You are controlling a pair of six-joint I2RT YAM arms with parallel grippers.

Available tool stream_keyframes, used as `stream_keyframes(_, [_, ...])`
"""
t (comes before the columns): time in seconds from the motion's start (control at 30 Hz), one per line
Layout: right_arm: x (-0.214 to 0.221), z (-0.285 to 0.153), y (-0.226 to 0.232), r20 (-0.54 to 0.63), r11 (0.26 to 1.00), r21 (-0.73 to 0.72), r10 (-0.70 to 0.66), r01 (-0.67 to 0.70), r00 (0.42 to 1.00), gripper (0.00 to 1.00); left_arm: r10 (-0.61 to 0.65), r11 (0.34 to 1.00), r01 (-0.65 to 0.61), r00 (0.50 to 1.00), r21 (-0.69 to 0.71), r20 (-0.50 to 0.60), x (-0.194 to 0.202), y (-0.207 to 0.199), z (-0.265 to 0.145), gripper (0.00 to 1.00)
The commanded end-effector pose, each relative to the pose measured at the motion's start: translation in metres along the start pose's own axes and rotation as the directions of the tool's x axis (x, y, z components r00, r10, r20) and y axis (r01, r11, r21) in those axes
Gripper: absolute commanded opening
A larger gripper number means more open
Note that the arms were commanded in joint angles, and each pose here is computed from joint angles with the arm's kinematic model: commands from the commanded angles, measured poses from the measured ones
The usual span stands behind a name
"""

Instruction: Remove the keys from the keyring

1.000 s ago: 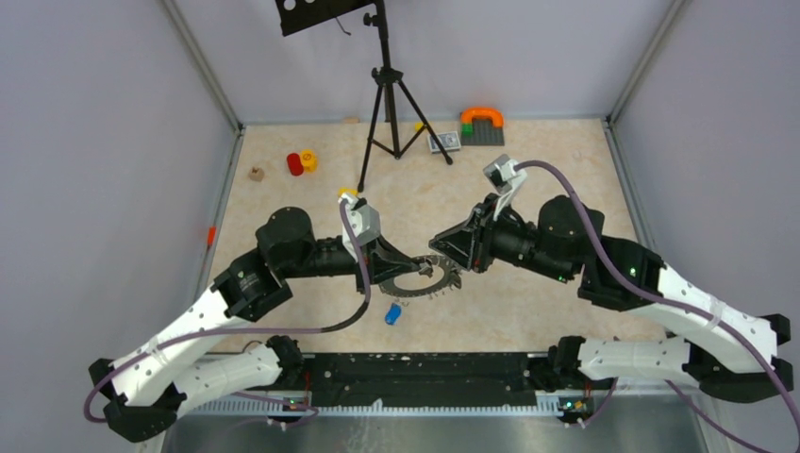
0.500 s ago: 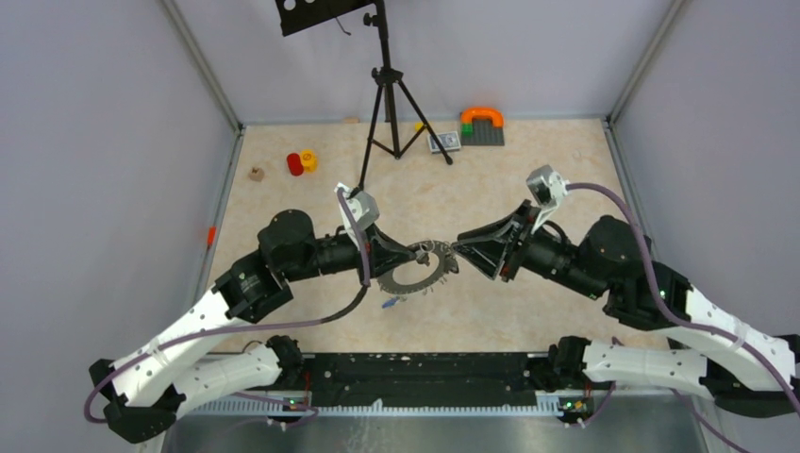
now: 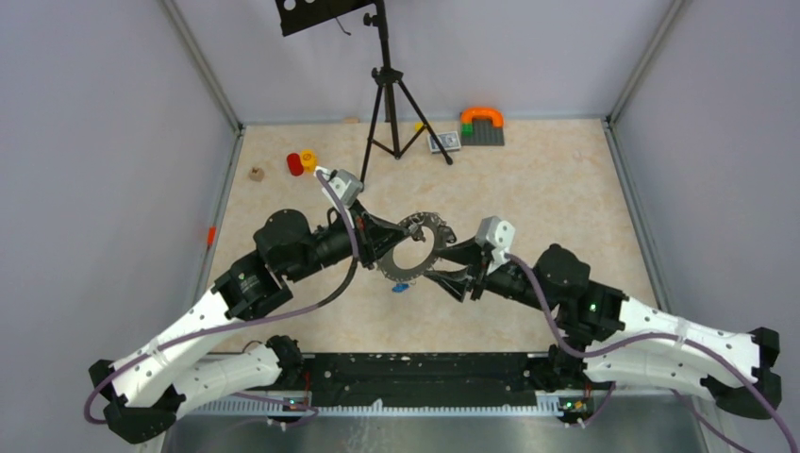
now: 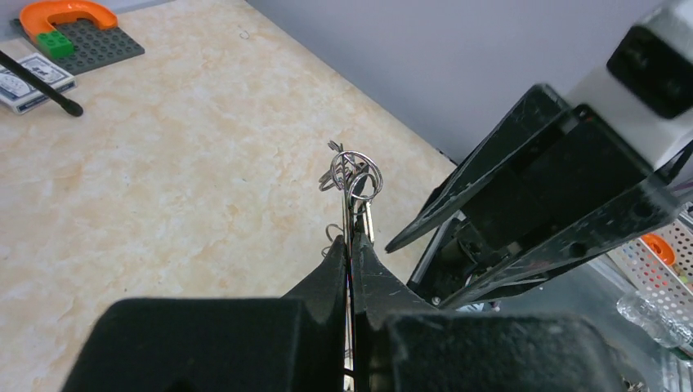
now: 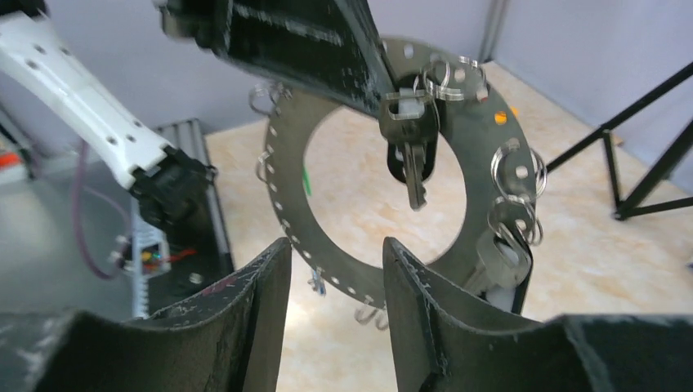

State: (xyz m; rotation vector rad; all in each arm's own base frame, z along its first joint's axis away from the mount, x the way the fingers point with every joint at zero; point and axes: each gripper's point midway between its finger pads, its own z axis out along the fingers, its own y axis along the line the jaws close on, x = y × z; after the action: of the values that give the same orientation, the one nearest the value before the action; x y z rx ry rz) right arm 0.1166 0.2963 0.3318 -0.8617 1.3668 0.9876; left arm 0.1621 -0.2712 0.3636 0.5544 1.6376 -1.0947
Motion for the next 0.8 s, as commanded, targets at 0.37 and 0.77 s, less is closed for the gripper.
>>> stream_keyframes(0.37, [-0.055,0.01,-0.02,0.309,0.93,0.181,-0.363,0.32,0.879,0.44,-0.044,0.997,0.036,0.99,0.064,0.131,-0.043,-0.021,-0.002,0.0])
stream_keyframes(0.77, [-0.033,0.029,-0.026,0.236,0.957,0.185,-0.263,0.222,0.935,0.48,-0.039,0.997,0.028,0.989,0.078,0.143,-0.047,-0.024,-0.005,0.0])
